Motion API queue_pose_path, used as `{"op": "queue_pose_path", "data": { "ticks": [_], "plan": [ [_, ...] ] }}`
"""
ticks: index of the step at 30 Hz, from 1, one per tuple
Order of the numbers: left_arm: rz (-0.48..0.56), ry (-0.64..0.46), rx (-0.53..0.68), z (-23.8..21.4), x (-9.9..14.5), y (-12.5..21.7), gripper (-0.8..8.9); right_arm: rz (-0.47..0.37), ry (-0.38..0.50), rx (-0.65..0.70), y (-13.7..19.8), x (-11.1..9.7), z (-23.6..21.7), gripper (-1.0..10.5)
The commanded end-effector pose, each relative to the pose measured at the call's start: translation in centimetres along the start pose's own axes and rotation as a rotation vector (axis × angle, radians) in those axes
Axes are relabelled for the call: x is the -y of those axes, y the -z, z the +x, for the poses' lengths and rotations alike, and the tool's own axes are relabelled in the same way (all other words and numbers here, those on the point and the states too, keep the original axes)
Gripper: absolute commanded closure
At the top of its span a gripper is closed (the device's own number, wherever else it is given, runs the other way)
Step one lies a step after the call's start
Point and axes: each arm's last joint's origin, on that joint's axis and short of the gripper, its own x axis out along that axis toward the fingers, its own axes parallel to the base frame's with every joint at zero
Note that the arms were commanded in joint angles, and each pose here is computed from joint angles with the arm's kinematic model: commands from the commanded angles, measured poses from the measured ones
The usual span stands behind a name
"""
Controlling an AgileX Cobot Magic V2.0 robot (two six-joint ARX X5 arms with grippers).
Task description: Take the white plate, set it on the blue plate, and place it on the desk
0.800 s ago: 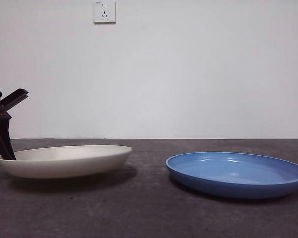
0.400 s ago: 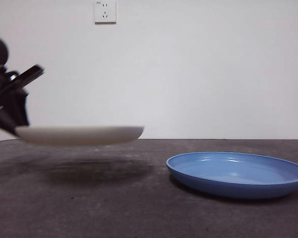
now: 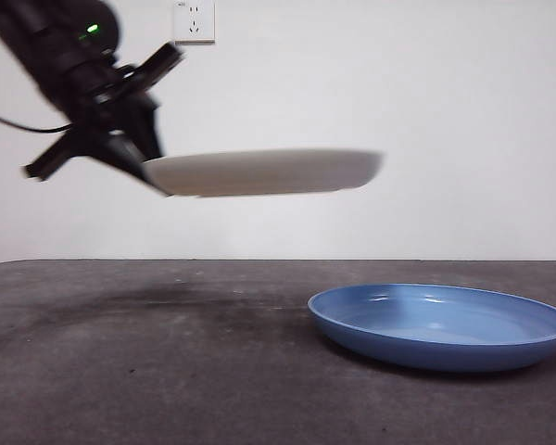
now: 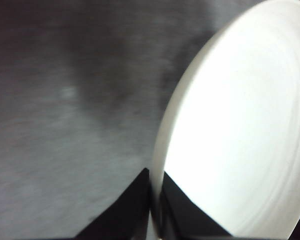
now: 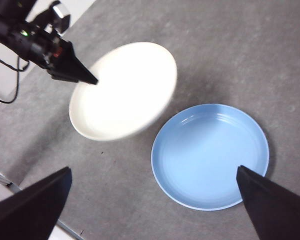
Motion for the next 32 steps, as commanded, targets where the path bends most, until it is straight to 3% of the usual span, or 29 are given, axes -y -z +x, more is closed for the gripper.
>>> {"op": "queue_pose_path", "data": {
  "ticks": [1,9,14,25,32],
  "plan": [
    [0.019,0.027,-0.004,1.4,2.0,-0.6,7.98,-0.031,0.002,0.028,-0.6,-0.5,-0.9,3.7],
    [0.102,0.053,-0.100,7.1,6.4,-1.8,7.98,-0.032,0.029,0.028,-0.5,-1.0,-2.0,3.7],
    [0.131,0.024,-0.140,10.8,7.7,-2.5,7.98,-0.039,0.060,0.012,0.0,-1.0,-2.4,3.7],
    [0.132,-0.050,-0.236,16.1,7.3,-2.7,7.98,-0.034,0.058,0.000,0.3,-1.0,-2.6,3.7],
    [0.154,-0.059,-0.235,16.6,7.0,-2.7,7.98,-0.033,0.057,0.000,0.4,-1.1,-2.6,3.7]
  ]
}}
